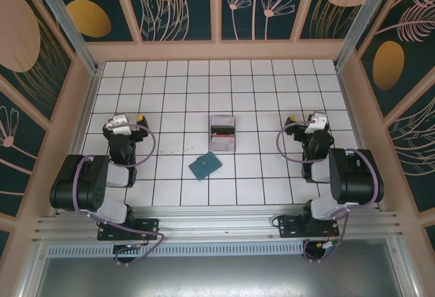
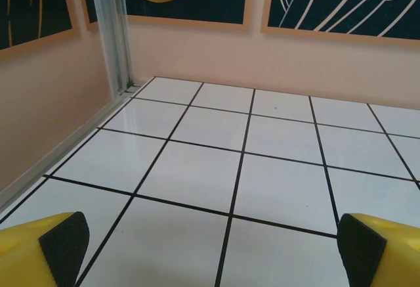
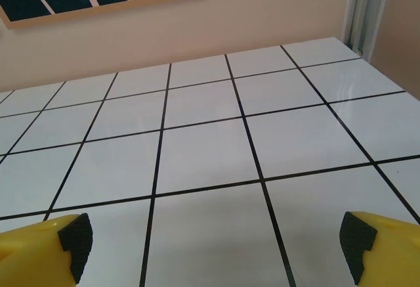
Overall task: Put the credit cards into the card holder
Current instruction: Move the storage box to the center of the table.
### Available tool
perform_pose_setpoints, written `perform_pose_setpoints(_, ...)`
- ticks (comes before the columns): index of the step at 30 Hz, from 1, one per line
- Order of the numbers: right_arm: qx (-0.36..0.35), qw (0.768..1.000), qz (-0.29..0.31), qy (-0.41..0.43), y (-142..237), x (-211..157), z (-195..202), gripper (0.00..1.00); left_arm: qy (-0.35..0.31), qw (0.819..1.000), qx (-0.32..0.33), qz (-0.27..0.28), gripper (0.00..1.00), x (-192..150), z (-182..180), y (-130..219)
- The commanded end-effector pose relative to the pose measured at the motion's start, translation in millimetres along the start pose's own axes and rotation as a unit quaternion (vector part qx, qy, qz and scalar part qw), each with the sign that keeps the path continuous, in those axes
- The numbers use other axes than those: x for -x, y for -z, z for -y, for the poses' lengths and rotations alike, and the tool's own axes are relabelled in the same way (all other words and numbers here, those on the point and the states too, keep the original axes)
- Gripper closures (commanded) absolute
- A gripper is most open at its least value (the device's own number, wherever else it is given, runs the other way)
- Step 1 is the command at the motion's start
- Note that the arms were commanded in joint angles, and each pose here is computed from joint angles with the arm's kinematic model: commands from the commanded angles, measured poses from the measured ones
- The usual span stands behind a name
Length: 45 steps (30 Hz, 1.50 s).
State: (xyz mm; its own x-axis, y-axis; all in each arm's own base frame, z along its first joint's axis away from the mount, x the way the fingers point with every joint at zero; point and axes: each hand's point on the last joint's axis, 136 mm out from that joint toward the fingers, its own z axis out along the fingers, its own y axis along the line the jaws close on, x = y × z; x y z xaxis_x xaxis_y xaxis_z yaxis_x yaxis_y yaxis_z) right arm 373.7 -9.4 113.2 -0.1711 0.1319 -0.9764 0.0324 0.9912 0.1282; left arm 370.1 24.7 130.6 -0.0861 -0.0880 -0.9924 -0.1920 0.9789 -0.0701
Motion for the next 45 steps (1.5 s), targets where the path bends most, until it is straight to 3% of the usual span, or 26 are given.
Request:
perform_pose_setpoints(1,0.002,1.0,0.011,0.006,-3.2,7.7,-0.2,0.01,-0.008,1.0,-0.014,0.007,0.01,6.3,4.3,-2.7)
perform_pose_setpoints(25,0.0,1.0,0.015,0.007,-2.1,12.1,-1.4,0.01,-0.002,1.0,0.001,0.011,0.01,12.6,-0.6,-3.0)
perform_pose_setpoints(28,-0.008,1.0,-0.002,0.012,-4.7,33.1,-6.3,0.01,0.006,1.0,0.026,-0.006,0.01,29.0,-5.9,-6.9)
perform_pose_setpoints(31,-0.007,0.999,-0.019,-0.041,-5.0,61.7,-9.7,0.01,0.054,0.996,0.061,-0.04,0.01,44.0,-13.8,-7.7)
perform_pose_setpoints(33,0.035,0.996,-0.051,-0.069,-6.9,70.4,-25.8,0.01,0.088,0.991,0.059,-0.076,0.01,50.4,-9.3,-8.8)
perform_pose_setpoints(35,0.103,0.986,-0.097,-0.094,-6.3,69.1,-52.6,0.01,0.112,0.987,0.01,-0.112,0.01,52.7,10.7,-7.8)
perform_pose_setpoints(38,0.177,0.962,-0.181,-0.102,2.1,49.3,-104.6,0.01,0.173,0.968,-0.069,-0.171,0.01,46.2,43.6,1.5)
perform_pose_setpoints(41,0.23,0.936,-0.258,-0.074,28.2,14.7,-164.6,0.01,0.227,0.932,-0.152,-0.236,0.01,28.0,81.4,23.1)
perform_pose_setpoints(45,0.28,0.887,-0.345,-0.124,68.1,-30.4,-211.0,0.08,0.229,0.891,-0.215,-0.328,0.01,-11.3,139.1,71.0)
